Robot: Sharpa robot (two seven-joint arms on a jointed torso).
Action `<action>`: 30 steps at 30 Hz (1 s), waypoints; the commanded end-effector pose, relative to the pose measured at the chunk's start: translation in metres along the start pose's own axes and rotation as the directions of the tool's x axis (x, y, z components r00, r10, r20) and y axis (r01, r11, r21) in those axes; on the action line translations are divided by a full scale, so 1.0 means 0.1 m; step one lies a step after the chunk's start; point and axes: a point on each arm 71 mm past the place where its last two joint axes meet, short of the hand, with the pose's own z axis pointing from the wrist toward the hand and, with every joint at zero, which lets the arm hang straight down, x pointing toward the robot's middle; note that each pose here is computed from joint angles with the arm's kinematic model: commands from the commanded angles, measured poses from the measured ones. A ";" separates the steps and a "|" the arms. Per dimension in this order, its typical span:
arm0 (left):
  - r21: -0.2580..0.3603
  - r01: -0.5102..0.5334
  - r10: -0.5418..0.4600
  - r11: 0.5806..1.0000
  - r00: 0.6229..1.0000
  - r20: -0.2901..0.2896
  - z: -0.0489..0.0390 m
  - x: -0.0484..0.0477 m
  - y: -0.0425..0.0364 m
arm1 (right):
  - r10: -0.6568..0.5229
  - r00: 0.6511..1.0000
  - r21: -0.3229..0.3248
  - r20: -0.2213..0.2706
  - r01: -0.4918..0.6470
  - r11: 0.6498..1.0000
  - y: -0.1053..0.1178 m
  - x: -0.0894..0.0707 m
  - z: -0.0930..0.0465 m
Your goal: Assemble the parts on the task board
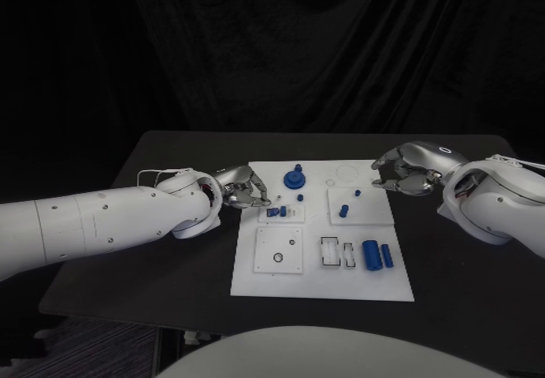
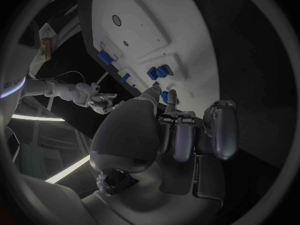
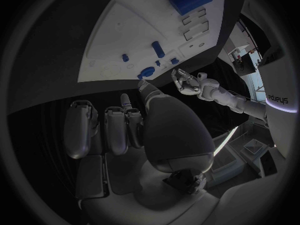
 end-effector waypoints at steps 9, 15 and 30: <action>0.221 -0.181 0.178 0.958 0.983 0.035 -0.096 0.048 -0.172 | -0.001 1.000 0.007 -0.009 0.001 1.000 -0.01 0.01 -0.01; 0.194 -0.216 0.216 0.957 0.976 0.021 -0.060 0.148 -0.156 | -0.002 1.000 0.005 -0.011 0.002 1.000 0.00 0.02 0.00; 0.123 -0.249 0.247 0.961 0.969 0.030 0.004 0.261 -0.085 | -0.001 1.000 0.003 -0.012 0.001 1.000 0.01 0.02 -0.01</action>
